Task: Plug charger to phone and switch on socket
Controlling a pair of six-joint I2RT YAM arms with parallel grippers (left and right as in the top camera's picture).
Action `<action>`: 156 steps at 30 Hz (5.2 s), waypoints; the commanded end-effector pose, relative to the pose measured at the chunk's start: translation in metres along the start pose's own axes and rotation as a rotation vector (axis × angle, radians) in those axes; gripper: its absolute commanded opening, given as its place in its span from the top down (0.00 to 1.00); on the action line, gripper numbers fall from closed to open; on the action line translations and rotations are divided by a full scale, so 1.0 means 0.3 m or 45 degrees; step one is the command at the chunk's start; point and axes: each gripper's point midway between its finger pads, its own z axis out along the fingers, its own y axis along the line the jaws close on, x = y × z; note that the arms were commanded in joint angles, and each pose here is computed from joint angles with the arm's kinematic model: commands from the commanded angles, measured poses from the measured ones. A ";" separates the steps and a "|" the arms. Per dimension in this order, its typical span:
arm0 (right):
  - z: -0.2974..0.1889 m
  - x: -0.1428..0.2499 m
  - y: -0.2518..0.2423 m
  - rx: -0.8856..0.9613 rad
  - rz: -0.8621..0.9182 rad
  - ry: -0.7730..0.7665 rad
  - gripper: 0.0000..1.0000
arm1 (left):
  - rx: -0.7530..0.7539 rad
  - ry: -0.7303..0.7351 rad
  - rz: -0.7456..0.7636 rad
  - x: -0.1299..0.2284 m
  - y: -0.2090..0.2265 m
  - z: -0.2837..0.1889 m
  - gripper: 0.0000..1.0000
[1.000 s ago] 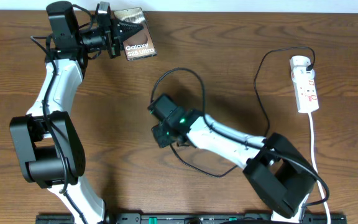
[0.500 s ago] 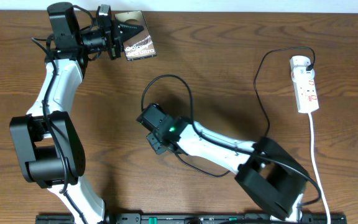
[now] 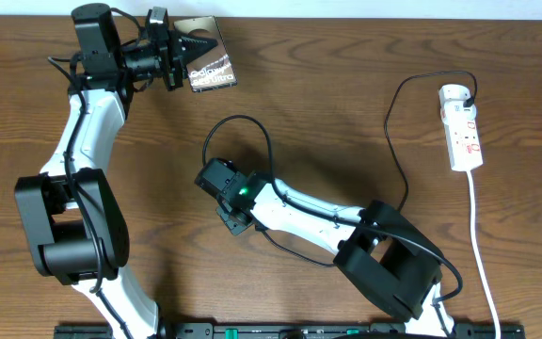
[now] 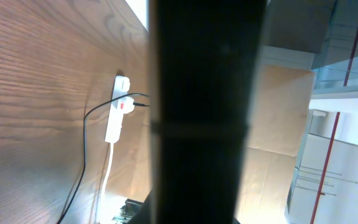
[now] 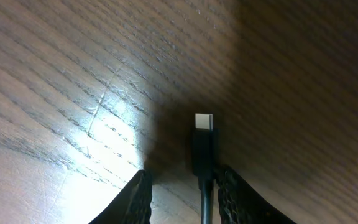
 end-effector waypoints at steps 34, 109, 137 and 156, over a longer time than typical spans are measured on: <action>0.036 0.006 -0.101 -0.111 0.258 0.116 0.99 | 0.016 0.019 0.021 0.005 -0.029 -0.005 0.93; -0.705 -0.294 -0.352 -1.163 0.493 -0.457 0.99 | -0.076 0.010 0.248 0.084 -0.005 0.235 0.93; -0.694 -0.309 -0.357 -1.147 0.527 -0.461 0.99 | -0.075 0.045 0.276 0.113 -0.005 0.265 0.93; -0.659 -0.312 -0.333 -1.158 0.539 -0.420 0.99 | -0.081 0.049 0.299 0.123 -0.003 0.282 0.93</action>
